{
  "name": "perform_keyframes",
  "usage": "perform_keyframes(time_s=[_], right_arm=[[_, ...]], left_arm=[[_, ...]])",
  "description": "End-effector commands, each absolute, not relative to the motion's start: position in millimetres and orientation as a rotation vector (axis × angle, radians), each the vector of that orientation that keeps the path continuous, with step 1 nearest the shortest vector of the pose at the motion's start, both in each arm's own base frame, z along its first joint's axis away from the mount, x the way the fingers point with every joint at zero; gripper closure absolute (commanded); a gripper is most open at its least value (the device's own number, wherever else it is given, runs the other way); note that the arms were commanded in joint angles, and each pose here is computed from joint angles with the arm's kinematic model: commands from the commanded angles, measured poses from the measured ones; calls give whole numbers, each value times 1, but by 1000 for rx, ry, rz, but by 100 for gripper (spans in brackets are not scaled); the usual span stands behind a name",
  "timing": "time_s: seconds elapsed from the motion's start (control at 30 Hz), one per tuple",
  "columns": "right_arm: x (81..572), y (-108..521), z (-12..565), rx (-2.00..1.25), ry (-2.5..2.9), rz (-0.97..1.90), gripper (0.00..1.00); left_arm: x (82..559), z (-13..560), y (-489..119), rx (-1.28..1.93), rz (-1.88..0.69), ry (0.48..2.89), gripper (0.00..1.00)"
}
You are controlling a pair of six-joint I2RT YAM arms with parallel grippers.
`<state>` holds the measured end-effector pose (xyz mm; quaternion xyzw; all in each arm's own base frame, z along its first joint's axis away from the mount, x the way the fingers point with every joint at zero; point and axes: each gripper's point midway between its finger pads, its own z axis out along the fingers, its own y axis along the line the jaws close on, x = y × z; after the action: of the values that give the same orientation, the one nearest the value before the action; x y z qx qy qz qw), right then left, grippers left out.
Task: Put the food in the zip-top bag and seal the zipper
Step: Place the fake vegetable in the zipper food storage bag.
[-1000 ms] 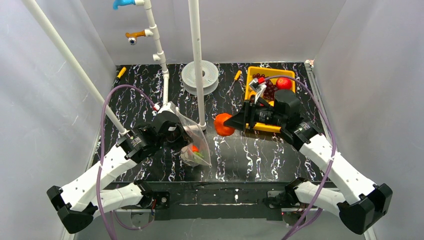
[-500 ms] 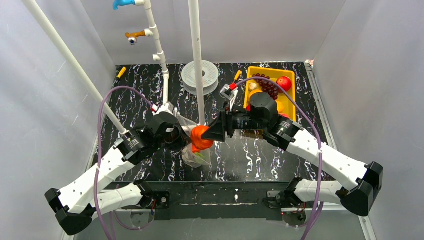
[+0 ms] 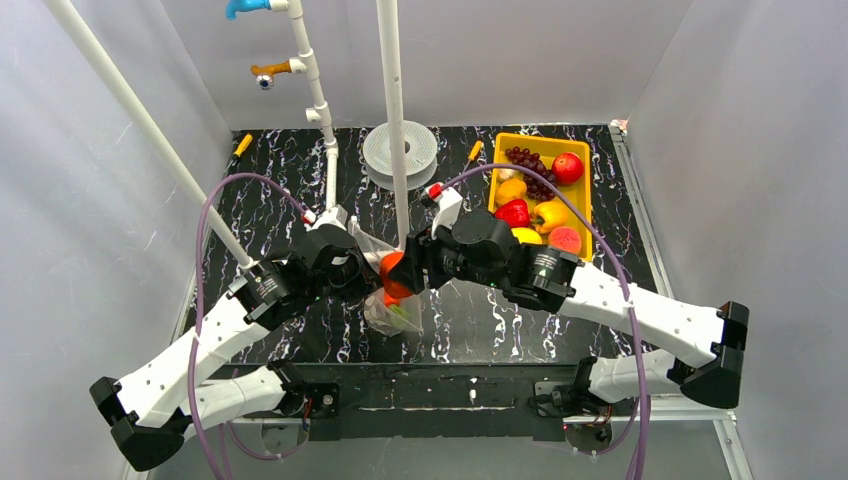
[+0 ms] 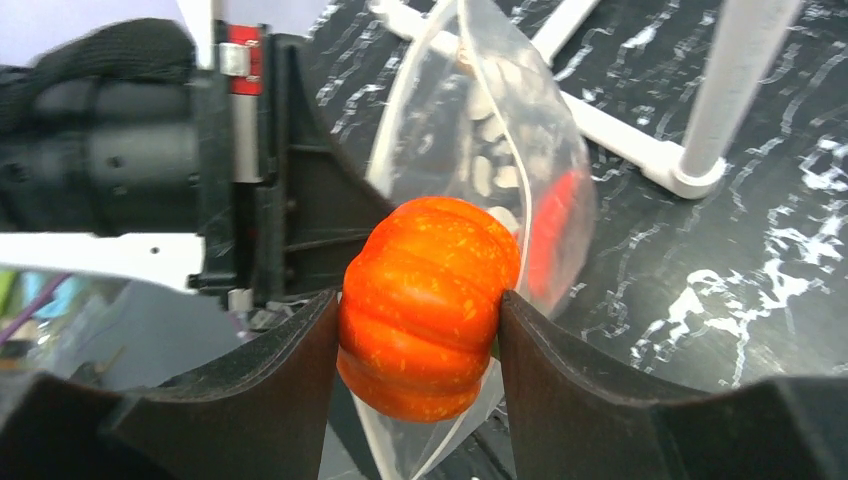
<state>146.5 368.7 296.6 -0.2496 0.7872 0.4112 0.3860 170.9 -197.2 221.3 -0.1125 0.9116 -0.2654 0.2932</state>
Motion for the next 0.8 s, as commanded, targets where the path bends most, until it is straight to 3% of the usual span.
perform_keyframes(time_s=[0.0, 0.27, 0.4, 0.63, 0.77], right_arm=[[171, 360, 304, -522, 1983, 837, 75], [182, 359, 284, -547, 2042, 630, 73], [173, 370, 285, -615, 2029, 679, 60], [165, 381, 288, -677, 2015, 735, 24], [161, 383, 290, -692, 1990, 780, 12]], left_arm=[[173, 230, -198, -306, -733, 2401, 100], [173, 228, -198, -307, -725, 2407, 100], [172, 227, -199, -308, -734, 2412, 100], [173, 228, -202, -297, -737, 2420, 100], [174, 229, -200, -298, -731, 2409, 100]])
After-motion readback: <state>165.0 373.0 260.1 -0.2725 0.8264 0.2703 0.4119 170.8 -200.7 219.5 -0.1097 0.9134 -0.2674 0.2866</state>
